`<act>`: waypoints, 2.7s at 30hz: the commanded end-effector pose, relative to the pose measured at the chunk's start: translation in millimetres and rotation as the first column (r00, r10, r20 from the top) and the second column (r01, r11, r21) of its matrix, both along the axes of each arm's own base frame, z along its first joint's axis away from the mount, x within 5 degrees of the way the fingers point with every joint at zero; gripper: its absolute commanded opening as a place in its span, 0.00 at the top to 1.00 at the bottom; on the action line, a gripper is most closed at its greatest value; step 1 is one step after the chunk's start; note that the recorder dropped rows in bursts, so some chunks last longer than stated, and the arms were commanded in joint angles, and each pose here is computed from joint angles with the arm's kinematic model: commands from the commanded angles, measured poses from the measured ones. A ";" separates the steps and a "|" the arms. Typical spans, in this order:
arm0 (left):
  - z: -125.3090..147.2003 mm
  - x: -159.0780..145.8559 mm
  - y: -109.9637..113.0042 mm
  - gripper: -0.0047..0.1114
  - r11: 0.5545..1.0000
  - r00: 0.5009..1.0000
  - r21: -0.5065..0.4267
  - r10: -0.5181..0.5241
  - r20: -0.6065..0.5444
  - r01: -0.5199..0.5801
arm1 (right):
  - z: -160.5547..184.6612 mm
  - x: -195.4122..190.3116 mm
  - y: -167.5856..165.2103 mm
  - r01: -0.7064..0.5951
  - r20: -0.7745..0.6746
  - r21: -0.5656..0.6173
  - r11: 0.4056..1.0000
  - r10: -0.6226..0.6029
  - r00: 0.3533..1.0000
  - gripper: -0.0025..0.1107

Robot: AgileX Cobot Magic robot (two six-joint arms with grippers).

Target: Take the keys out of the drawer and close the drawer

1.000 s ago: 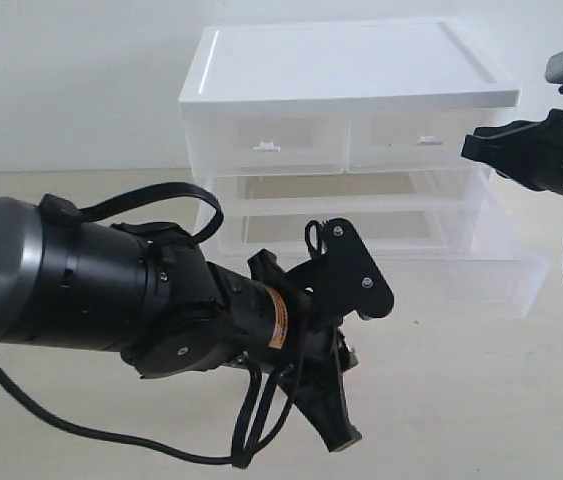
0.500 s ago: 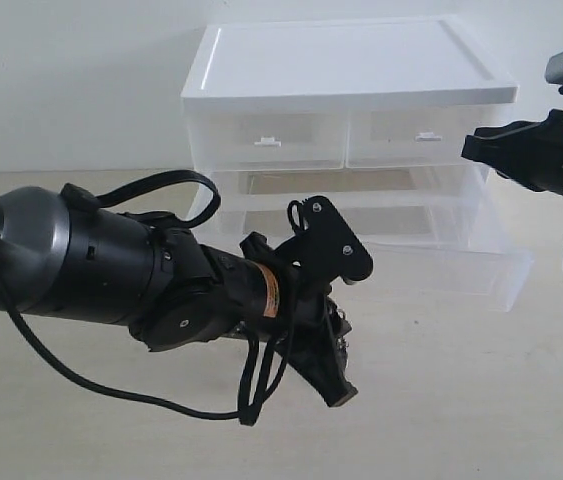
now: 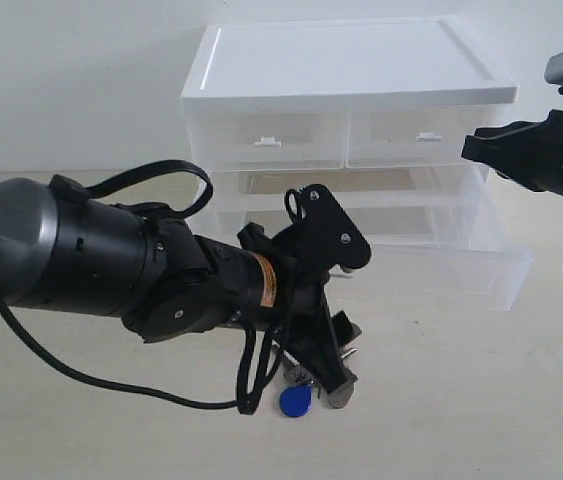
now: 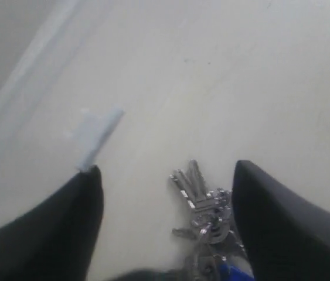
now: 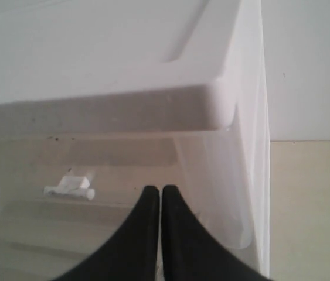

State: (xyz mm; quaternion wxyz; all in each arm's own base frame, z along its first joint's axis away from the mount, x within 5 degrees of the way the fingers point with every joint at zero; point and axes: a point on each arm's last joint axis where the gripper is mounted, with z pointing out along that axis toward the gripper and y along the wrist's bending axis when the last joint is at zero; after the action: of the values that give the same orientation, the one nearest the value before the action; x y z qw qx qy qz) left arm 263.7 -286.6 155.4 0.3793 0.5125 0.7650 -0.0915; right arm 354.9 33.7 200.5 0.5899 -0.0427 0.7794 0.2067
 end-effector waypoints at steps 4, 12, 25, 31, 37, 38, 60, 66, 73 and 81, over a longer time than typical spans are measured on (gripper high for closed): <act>16.9 -5.1 -9.7 0.92 0.996 1.000 -0.094 0.001 0.020 0.001 | 0.6 0.6 0.4 -0.003 0.007 -0.007 1.000 0.003 1.000 0.98; 2.4 4.1 -16.4 0.92 0.985 0.998 -0.169 -0.016 0.056 0.025 | 0.6 0.6 0.5 -0.005 0.007 -0.008 1.000 0.005 1.000 0.98; 15.0 65.5 7.0 0.92 0.968 0.985 -0.238 0.118 0.128 -0.085 | 0.9 0.6 0.6 -0.006 0.011 -0.006 1.000 0.006 1.000 0.98; 15.7 81.5 9.8 0.92 0.962 0.979 -0.253 0.142 0.149 -0.102 | 0.8 0.6 0.6 -0.006 0.011 -0.008 1.000 0.006 1.000 0.98; 20.2 98.0 6.1 0.92 0.952 0.968 -0.292 0.150 0.199 -0.088 | 0.6 0.6 0.5 -0.005 0.008 -0.009 1.000 0.005 1.000 0.98; 20.3 101.3 6.4 0.92 0.951 0.967 -0.295 0.155 0.202 -0.091 | 0.6 0.6 0.5 -0.005 0.008 -0.009 1.000 0.005 1.000 0.98; 37.4 63.8 -7.3 0.92 0.989 0.977 -0.149 0.026 0.212 0.006 | 0.7 0.6 0.4 -0.006 0.012 -0.015 1.000 0.006 1.000 0.98; 62.4 16.8 -9.3 0.92 0.988 0.970 -0.121 -0.064 0.233 0.094 | 0.6 0.6 0.5 -0.007 0.012 -0.016 1.000 0.007 1.000 0.98; 63.2 -1.4 7.4 0.92 0.997 0.995 -0.075 0.017 0.103 -0.010 | 0.8 0.7 0.2 -0.002 0.011 -0.011 1.000 0.003 1.000 0.98; 82.0 -39.7 35.2 0.92 0.970 0.995 -0.240 0.044 0.092 -0.021 | 4.9 -2.1 3.3 -0.044 0.019 -0.031 0.999 0.045 0.999 0.98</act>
State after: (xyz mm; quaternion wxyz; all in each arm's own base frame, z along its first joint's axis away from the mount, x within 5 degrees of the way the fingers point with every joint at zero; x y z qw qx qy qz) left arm 239.9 -261.0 227.6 0.4502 0.4781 0.7450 -0.1172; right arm 354.2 35.0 199.8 0.5871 -0.0572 0.7813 0.2042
